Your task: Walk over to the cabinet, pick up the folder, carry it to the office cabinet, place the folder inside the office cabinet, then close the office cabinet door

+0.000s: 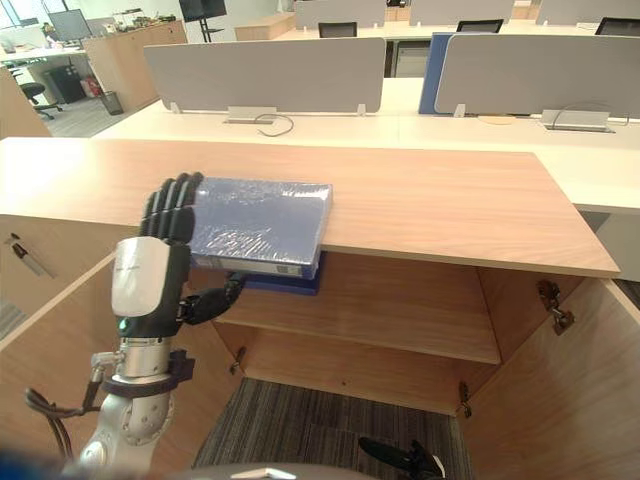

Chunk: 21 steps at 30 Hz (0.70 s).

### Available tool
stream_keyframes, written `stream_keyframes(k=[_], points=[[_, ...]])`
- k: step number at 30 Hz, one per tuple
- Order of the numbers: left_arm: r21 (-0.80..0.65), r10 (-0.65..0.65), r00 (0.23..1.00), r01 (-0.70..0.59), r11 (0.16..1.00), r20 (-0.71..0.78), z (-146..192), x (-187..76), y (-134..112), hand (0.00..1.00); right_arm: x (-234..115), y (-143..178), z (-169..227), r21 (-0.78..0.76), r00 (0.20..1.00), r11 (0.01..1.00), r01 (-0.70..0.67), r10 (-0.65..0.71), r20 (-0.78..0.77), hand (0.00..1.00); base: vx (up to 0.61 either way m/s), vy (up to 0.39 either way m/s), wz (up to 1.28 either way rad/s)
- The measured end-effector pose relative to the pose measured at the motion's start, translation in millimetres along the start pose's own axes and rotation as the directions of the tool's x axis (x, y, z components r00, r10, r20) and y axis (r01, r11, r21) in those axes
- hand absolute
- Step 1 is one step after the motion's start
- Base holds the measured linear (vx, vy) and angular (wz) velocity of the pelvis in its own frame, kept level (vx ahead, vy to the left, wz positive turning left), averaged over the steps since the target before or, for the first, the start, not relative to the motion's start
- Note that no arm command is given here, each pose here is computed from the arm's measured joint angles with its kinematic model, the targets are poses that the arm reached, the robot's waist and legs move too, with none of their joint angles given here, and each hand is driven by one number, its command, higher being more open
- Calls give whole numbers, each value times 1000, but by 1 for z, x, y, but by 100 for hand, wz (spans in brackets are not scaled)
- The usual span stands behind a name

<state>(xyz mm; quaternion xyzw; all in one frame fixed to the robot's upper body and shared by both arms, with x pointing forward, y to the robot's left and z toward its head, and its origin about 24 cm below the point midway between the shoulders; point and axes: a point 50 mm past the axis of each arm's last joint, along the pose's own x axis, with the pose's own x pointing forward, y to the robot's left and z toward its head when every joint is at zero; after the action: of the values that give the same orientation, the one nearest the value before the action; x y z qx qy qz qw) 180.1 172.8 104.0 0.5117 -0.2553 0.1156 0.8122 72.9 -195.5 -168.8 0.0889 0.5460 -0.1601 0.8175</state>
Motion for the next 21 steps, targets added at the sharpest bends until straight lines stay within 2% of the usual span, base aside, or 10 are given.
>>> stream_keyframes(k=[7, 15, 16, 21], points=[[108, -111, 989, 100, 989, 102, -9, 6, -12, 100, 1, -1, 1, 6, 1000, 1000, 4, -3, -4, 100, -10, -11, -4], [189, -161, 978, 135, 973, 133, -21, 14, -15, 100, 1, -2, 0, 26, 1000, 1000, 12, -12, -9, 100, -4, -5, -1], [196, -165, 977, 137, 971, 136, -23, 15, -16, 0, 1, -2, 0, 29, 1000, 999, 13, -13, -10, 100, 0, 0, 0], [225, -170, 976, 137, 965, 137, -30, 25, -18, 0, 1, -2, -1, 29, 1000, 999, 13, -13, -11, 100, 0, 0, 0]])
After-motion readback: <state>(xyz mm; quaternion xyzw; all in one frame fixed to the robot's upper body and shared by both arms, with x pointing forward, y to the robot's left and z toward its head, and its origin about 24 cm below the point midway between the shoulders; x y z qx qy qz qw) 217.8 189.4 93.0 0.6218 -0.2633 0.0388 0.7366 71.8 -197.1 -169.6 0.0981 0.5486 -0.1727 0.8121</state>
